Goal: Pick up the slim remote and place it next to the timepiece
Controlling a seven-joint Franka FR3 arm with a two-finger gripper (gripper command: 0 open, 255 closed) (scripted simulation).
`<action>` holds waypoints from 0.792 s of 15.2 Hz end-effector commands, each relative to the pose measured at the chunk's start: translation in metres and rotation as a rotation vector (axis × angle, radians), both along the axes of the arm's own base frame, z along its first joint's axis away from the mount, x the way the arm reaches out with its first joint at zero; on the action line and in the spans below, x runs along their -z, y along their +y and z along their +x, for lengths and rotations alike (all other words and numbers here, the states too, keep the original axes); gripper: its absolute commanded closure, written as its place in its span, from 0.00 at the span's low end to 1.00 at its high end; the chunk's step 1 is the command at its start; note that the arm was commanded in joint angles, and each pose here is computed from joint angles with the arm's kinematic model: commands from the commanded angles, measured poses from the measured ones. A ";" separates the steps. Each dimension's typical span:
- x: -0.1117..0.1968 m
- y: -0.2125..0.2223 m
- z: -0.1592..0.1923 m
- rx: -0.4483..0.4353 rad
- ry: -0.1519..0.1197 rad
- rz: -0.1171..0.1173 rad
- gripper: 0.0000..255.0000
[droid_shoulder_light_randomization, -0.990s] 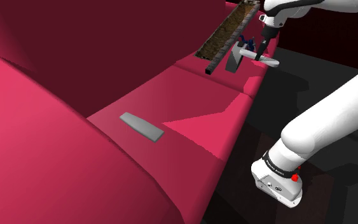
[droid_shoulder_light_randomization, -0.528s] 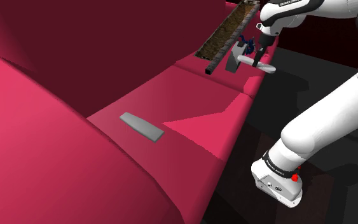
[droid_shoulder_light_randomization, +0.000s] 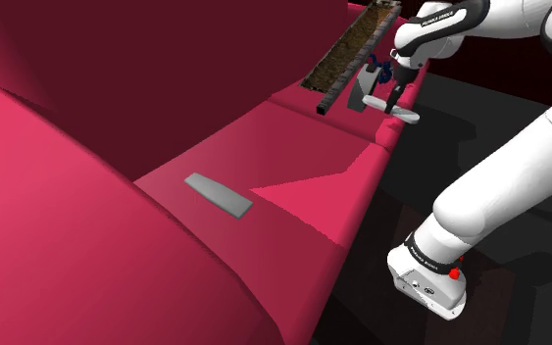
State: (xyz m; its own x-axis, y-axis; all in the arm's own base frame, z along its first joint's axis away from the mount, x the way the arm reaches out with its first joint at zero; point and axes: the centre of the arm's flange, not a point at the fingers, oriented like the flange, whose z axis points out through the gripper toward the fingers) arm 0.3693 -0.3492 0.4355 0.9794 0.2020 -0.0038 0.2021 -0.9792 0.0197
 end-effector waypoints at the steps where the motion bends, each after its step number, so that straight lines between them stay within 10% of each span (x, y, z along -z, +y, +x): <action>1: 0.010 0.000 0.001 0.000 -0.001 -0.001 1.00; 12: 0.068 0.000 0.001 0.000 -0.001 -0.001 1.00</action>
